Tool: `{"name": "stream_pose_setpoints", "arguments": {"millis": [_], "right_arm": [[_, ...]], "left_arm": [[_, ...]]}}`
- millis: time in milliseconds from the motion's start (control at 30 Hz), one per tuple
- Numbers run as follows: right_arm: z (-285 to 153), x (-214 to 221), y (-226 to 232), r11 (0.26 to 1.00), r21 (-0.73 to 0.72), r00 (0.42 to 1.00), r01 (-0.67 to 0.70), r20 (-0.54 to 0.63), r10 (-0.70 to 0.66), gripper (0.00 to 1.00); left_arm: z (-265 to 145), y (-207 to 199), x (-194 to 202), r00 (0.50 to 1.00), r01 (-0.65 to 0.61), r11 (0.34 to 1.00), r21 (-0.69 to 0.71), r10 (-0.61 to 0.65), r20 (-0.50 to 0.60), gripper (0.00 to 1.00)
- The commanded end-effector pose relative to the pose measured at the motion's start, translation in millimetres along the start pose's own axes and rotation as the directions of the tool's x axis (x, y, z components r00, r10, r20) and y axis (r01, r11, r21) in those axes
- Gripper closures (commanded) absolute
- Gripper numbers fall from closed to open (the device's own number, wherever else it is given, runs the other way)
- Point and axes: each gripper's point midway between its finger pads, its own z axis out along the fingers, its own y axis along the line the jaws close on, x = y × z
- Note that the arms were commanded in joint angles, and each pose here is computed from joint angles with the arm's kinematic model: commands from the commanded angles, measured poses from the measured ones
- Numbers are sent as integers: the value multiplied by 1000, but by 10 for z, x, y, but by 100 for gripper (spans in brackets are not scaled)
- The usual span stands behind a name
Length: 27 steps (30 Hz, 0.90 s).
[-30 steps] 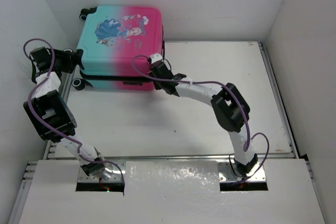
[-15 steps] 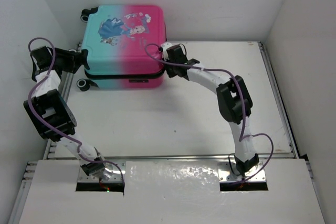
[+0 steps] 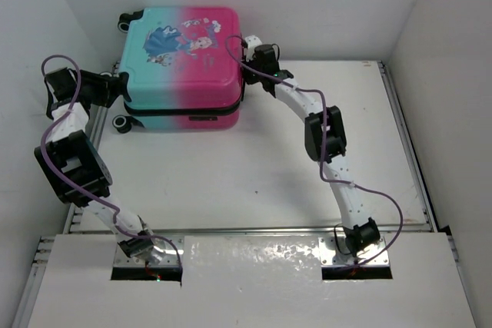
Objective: Pack the luggage
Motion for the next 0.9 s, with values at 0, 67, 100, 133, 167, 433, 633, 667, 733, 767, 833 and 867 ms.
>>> {"name": "stream_pose_setpoints", "arguments": {"millis": [0, 67, 100, 133, 167, 433, 633, 667, 733, 767, 833, 867], "right_arm": [[201, -361, -1313, 903, 387, 935, -186, 352, 41, 100], [218, -305, -1326, 887, 409, 932, -216, 357, 62, 83], [202, -352, -1260, 893, 369, 921, -257, 372, 112, 69], [287, -157, -1070, 931, 275, 936, -240, 320, 147, 72], [279, -197, -944, 940, 206, 920, -273, 340, 193, 71], [367, 348, -453, 940, 113, 946, -320, 86, 312, 62], [254, 1023, 94, 937, 136, 921, -321, -187, 343, 60], [254, 1131, 244, 942, 128, 918, -310, -219, 332, 64], [231, 1350, 342, 931, 147, 890, -333, -277, 362, 71], [216, 1546, 404, 926, 146, 869, -348, -320, 377, 75], [173, 1713, 487, 911, 142, 838, -387, -359, 412, 80], [136, 1733, 498, 908, 146, 831, -394, -367, 419, 81]], "left_arm": [[287, 280, 428, 980, -172, 985, -28, 168, -104, 100], [249, 239, 432, 980, -173, 985, -14, 171, -101, 100], [235, 217, 427, 980, -173, 985, -7, 172, -99, 100], [216, 190, 415, 980, -173, 985, 2, 172, -98, 100], [212, 185, 405, 981, -171, 985, 6, 171, -97, 100], [175, 126, 430, 978, -169, 985, 37, 172, -115, 62], [-187, -306, 256, 953, -296, 954, 48, 298, -54, 0], [-393, -505, 183, 940, -340, 939, 52, 340, 6, 0], [-633, -614, -24, 905, -404, 914, -36, 405, 131, 0], [-748, -657, -86, 888, -418, 906, -70, 424, 179, 0], [-997, -841, -132, 837, -462, 880, -114, 474, 274, 0], [-1032, -899, -88, 826, -479, 871, -110, 490, 277, 0]]}}
